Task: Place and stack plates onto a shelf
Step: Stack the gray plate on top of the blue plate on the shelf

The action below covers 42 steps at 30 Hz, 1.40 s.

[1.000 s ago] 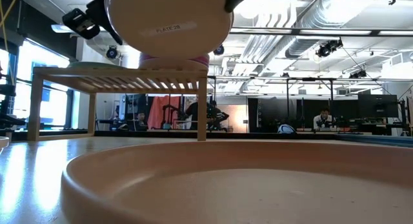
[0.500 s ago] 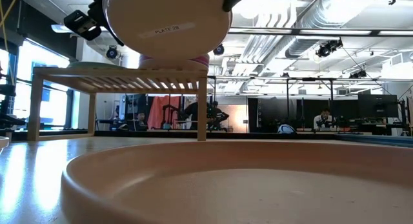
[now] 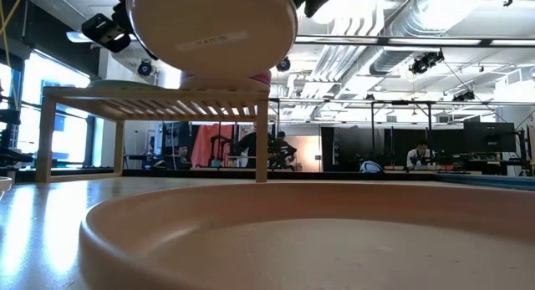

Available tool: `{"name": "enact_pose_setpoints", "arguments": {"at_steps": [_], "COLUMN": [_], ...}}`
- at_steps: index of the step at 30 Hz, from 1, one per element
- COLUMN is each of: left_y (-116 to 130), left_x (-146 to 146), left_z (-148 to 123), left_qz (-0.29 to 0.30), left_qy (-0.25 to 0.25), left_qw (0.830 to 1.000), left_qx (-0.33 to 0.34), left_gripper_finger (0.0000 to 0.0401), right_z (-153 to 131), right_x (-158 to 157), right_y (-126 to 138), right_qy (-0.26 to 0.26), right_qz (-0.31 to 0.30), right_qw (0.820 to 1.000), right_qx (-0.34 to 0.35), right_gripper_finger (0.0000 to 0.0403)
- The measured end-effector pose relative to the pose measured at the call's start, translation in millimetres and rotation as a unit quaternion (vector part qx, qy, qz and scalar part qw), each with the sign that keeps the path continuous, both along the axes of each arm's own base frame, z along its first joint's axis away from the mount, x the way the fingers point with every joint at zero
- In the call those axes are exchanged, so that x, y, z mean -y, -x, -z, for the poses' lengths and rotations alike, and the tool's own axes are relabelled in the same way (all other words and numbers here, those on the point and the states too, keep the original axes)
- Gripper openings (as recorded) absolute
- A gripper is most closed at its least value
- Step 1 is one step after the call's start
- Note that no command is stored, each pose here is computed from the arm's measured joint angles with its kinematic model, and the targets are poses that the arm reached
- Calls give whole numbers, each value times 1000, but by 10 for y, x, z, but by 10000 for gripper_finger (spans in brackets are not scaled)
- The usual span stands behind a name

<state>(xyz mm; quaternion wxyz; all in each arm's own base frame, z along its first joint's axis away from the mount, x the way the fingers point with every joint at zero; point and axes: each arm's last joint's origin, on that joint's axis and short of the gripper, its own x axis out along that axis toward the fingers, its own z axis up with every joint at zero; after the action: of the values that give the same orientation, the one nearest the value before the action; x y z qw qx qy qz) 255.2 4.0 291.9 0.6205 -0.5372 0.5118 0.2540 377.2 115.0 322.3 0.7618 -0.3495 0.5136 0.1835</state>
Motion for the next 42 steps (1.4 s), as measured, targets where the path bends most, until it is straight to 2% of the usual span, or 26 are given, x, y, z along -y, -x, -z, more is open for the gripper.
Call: {"name": "enact_pose_setpoints", "arguments": {"at_steps": [7, 10, 15, 22, 32, 38, 42], "left_y": [14, 63, 197, 433, 957, 1246, 1430], "left_x": [-2, -9, -14, -50, -197, -313, -395], "left_z": [-14, -39, -95, -288, -533, -613, -643], "left_qz": [11, 10, 5, -24, -125, -194, -248], "left_qy": [-10, -27, -44, -75, -144, -183, -217], "left_qw": [1000, 1000, 999, 997, 981, 963, 944], "left_qx": [5, 1, -17, 15, 30, 26, 11], "left_gripper_finger": [1, 1, 1, 1, 1, 1, 1], "right_z": [-6, -53, -183, -222, -214, -213, -213], "right_x": [-56, -41, 9, 89, 151, 208, 243], "right_y": [93, 128, 174, 210, 198, 182, 171], "right_qy": [28, 34, 9, 1, -2, -3, -4], "right_qz": [13, 41, 114, 168, 187, 196, 200], "right_qw": [999, 998, 993, 985, 981, 980, 979], "right_qx": [-24, -28, -25, -38, -41, -41, -40], "right_gripper_finger": [149, 153, 154, 154, 154, 154, 154]}}
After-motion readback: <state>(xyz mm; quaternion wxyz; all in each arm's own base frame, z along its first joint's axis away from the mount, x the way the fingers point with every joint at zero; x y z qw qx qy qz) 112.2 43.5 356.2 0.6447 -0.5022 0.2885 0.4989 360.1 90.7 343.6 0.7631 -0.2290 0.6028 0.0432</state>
